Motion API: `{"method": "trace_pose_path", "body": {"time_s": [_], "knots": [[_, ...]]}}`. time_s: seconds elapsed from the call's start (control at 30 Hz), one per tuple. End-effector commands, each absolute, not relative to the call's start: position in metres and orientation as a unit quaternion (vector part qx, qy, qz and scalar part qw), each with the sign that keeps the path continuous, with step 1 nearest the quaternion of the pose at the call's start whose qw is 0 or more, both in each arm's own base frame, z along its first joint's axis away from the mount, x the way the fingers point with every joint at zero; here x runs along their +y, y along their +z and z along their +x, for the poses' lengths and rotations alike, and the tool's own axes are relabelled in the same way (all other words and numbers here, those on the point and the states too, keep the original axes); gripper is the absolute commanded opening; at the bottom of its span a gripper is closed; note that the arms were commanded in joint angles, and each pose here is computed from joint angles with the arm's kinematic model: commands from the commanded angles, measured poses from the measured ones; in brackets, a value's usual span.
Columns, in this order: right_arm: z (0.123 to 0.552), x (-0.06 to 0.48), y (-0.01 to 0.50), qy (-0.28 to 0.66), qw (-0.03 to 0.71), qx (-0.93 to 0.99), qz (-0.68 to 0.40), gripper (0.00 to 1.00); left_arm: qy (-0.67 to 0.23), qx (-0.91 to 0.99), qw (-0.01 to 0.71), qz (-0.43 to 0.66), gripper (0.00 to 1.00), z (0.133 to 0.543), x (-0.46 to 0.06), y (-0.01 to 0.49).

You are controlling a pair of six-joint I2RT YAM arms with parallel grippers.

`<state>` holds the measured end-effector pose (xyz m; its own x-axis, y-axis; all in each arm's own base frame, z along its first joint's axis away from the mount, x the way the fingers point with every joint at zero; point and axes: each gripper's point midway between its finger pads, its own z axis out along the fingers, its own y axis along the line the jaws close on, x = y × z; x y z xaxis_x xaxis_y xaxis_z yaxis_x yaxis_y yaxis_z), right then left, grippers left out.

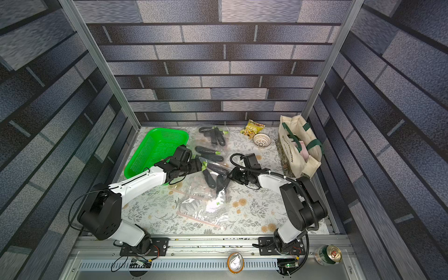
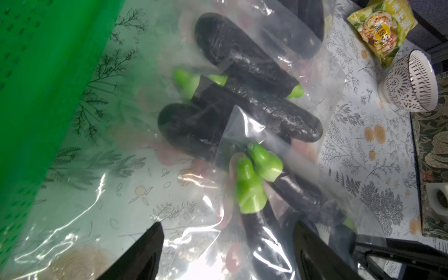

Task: Place the eggplant in a zip-top bag and seal the zipper
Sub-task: Place the eggplant in the zipper food storage bag, then adjust the zipper food storage bag at the center of the board.

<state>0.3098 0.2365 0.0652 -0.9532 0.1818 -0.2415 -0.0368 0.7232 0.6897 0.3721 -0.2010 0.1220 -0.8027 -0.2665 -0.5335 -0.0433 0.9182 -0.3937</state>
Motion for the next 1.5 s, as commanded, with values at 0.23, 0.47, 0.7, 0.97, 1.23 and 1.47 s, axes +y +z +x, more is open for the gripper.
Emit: {"method": "trace_pose_path", "body": {"time_s": [0.23,0.47,0.7,0.97,1.23,1.47], "knots": [[0.312,0.234,0.072,0.362,0.172,0.916,0.028,0.13,-0.061,0.947,0.304,-0.082,0.95,0.453,-0.197,0.111],[0.314,0.226,0.074,0.362,0.177,0.914,0.044,0.09,-0.095,0.958,0.257,-0.089,0.96,0.473,-0.221,0.075],[0.314,0.212,0.081,0.362,0.190,0.910,0.067,0.08,-0.178,0.951,0.221,-0.121,0.96,0.457,-0.264,0.056],[0.312,0.209,0.090,0.374,0.189,0.904,0.089,0.07,-0.205,0.933,0.270,-0.122,0.96,0.446,-0.274,0.109],[0.316,0.213,0.103,0.412,0.194,0.876,0.160,0.04,-0.095,0.944,0.288,-0.131,0.97,0.445,-0.199,0.123],[0.319,0.227,0.101,0.427,0.193,0.864,0.185,0.03,-0.084,0.953,0.249,-0.152,0.96,0.408,-0.170,0.098]]}}
